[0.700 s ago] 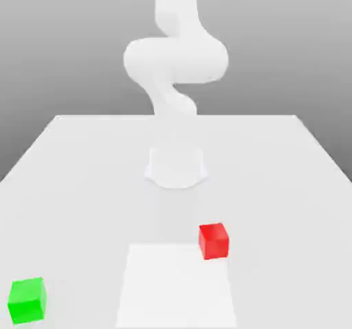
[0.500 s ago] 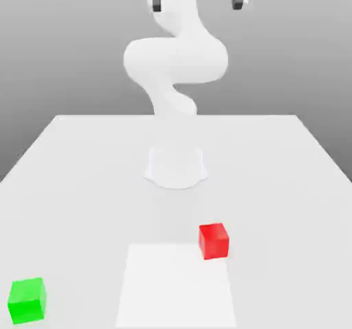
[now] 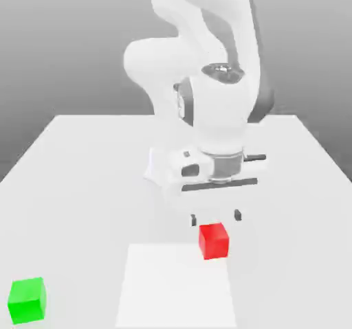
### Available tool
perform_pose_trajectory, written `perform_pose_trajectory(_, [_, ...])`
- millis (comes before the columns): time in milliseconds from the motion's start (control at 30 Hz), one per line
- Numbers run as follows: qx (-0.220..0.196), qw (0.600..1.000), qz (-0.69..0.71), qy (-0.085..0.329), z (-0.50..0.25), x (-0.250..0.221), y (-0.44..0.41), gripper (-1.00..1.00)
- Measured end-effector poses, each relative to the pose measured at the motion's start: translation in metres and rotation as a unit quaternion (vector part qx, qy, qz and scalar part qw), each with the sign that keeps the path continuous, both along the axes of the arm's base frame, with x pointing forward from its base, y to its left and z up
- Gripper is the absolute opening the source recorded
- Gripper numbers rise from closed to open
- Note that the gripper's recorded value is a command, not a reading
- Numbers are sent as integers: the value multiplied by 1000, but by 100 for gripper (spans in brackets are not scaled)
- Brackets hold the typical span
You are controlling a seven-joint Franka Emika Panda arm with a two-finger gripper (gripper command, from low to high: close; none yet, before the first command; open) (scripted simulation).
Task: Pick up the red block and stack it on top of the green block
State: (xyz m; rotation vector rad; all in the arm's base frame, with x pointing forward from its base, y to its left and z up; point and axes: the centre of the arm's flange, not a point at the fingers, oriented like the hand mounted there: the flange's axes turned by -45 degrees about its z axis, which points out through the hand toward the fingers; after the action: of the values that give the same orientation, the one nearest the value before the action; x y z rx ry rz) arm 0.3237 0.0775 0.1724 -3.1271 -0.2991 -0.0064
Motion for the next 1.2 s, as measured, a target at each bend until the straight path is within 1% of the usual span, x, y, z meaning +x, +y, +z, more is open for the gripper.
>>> perform_pose_trajectory(67, [0,1000,0,1,-18,-2,0,0])
perform_pose_trajectory(100, [0,1000,0,2,-25,-3,0,-100])
perform_pose_trajectory(333, [0,1000,0,2,-26,-3,0,-100])
perform_pose_trajectory(600, [-1,1000,-1,2,31,-2,-1,-100])
perform_pose_trajectory(633, [0,1000,-16,2,36,6,-8,-100])
perform_pose_trajectory(767, [1,993,-120,4,46,55,-70,-100])
perform_pose_trajectory(933, [2,971,-240,5,57,103,-164,-100])
perform_pose_trajectory(1067, [2,947,-322,4,65,126,-242,-100])
perform_pose_trajectory(1200, [2,918,-397,2,67,132,-322,-100])
